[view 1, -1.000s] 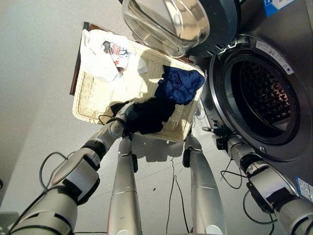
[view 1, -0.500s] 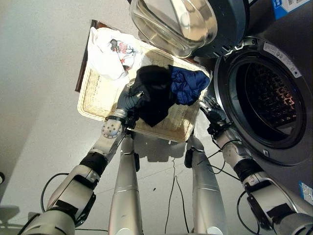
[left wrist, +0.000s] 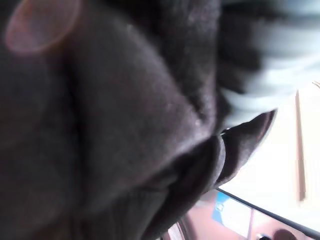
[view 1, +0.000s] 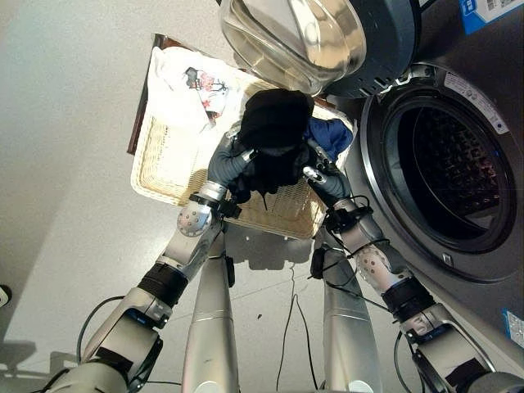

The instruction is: Put the clothes into the washing machine.

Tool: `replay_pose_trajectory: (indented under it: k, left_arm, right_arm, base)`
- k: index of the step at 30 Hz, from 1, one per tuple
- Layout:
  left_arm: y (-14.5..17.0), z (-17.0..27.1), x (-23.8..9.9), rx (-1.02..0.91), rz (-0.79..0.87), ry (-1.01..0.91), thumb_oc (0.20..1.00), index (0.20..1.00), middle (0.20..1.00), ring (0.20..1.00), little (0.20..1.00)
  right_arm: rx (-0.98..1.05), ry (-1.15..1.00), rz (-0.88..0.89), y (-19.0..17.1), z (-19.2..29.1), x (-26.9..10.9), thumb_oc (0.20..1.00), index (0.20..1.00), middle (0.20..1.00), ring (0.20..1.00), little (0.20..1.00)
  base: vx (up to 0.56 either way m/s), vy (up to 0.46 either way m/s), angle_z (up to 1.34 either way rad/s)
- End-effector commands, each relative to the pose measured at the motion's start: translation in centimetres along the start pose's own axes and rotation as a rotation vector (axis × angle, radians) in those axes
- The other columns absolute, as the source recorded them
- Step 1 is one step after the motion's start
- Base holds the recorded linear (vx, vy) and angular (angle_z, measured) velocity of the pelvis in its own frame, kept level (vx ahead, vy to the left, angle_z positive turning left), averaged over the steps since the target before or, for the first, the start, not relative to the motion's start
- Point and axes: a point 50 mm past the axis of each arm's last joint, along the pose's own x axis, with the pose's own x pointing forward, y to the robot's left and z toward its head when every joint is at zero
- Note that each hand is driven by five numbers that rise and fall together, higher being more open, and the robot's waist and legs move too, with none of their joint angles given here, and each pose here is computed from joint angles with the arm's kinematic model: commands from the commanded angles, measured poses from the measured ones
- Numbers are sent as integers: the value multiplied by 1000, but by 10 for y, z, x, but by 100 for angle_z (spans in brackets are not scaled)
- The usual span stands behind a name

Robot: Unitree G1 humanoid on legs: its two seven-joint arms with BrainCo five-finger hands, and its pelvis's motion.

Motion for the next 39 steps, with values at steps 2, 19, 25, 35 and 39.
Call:
replay_pose_trajectory:
  k: [2, 19, 25, 35, 39]
  left_arm:
    - [-24, 41, 22, -85, -159, -227, 200, 200, 200, 200, 200]
    - [-68, 50, 33, -238, -489, -215, 200, 200, 200, 200, 200]
    - [-77, 54, 33, -258, -580, -224, 200, 200, 200, 200, 200]
    - [-86, 54, 31, -263, -625, -209, 200, 200, 200, 200, 200]
    - [-83, 54, 31, -241, -587, -221, 200, 200, 200, 200, 200]
  right_arm:
    - [-41, -106, 91, 24, 23, 7, 1000, 1000, 1000, 1000, 1000]
    - [42, -205, 57, 32, 52, 38, 1000, 1000, 1000, 1000, 1000]
    - [61, -197, 81, 33, 56, 41, 1000, 1000, 1000, 1000, 1000]
    - [221, -124, 259, 52, 43, 41, 200, 200, 200, 200, 200]
    - [291, -120, 324, 58, 41, 39, 200, 200, 200, 200, 200]
  base:
    - [0, 0, 0]
    - [0, 0, 0]
    - [0, 0, 0]
    - [0, 0, 0]
    - [0, 0, 0]
